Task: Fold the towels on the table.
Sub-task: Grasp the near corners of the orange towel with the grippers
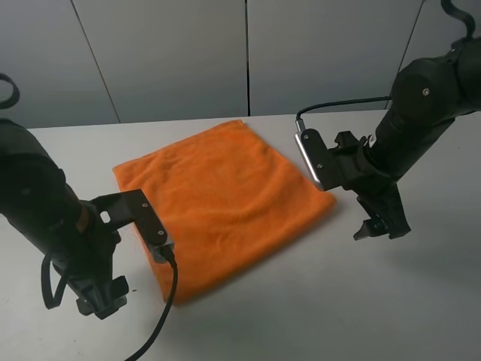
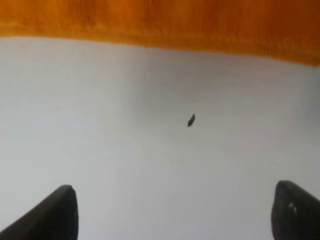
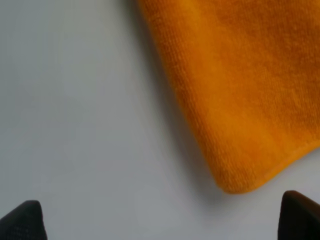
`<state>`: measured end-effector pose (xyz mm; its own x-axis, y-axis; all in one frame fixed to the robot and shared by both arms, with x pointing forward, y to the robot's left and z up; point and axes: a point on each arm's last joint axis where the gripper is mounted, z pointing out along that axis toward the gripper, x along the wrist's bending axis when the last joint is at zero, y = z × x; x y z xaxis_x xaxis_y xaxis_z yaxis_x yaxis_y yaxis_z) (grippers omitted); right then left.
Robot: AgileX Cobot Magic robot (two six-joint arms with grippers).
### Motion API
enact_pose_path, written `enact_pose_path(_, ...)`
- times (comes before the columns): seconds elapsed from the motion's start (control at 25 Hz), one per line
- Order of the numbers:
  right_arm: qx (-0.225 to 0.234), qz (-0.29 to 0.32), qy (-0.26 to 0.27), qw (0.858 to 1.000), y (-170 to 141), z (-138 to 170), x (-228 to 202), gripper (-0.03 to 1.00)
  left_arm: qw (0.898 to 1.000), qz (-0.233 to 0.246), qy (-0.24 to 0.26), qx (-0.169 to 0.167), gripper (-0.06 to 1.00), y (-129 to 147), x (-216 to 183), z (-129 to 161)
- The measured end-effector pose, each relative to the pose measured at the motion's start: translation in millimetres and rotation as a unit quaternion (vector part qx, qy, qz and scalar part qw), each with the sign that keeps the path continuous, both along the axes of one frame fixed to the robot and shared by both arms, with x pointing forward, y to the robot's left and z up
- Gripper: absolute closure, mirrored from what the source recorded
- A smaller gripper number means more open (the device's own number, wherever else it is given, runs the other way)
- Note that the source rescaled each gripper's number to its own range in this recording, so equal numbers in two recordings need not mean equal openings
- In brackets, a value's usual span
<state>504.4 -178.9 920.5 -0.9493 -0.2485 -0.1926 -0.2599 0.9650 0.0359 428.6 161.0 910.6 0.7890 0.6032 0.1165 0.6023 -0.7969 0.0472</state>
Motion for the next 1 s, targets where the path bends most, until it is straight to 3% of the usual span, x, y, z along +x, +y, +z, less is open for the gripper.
enact_pose_path(0.32,-0.022,0.024,-0.005,0.999,13.1,-7.2,35.5,-0.03,0.998,0.049,-0.024,-0.018,-0.05,-27.5,29.9,22.6)
enact_pose_path(0.6,-0.059,0.056,0.012,0.997,12.8,-30.1,44.4,-0.03,0.996,0.084,0.027,0.029,-0.05,-42.2,41.2,4.3)
enact_pose_path(0.8,-0.061,0.053,0.014,0.997,8.8,-31.7,46.7,-0.03,0.998,0.033,0.042,0.036,-0.05,-64.7,22.7,-4.3)
enact_pose_path(1.0,-0.063,0.063,0.013,0.996,6.8,-31.7,47.7,-0.03,1.000,0.018,0.022,0.004,-0.05,-76.9,18.5,-5.6)
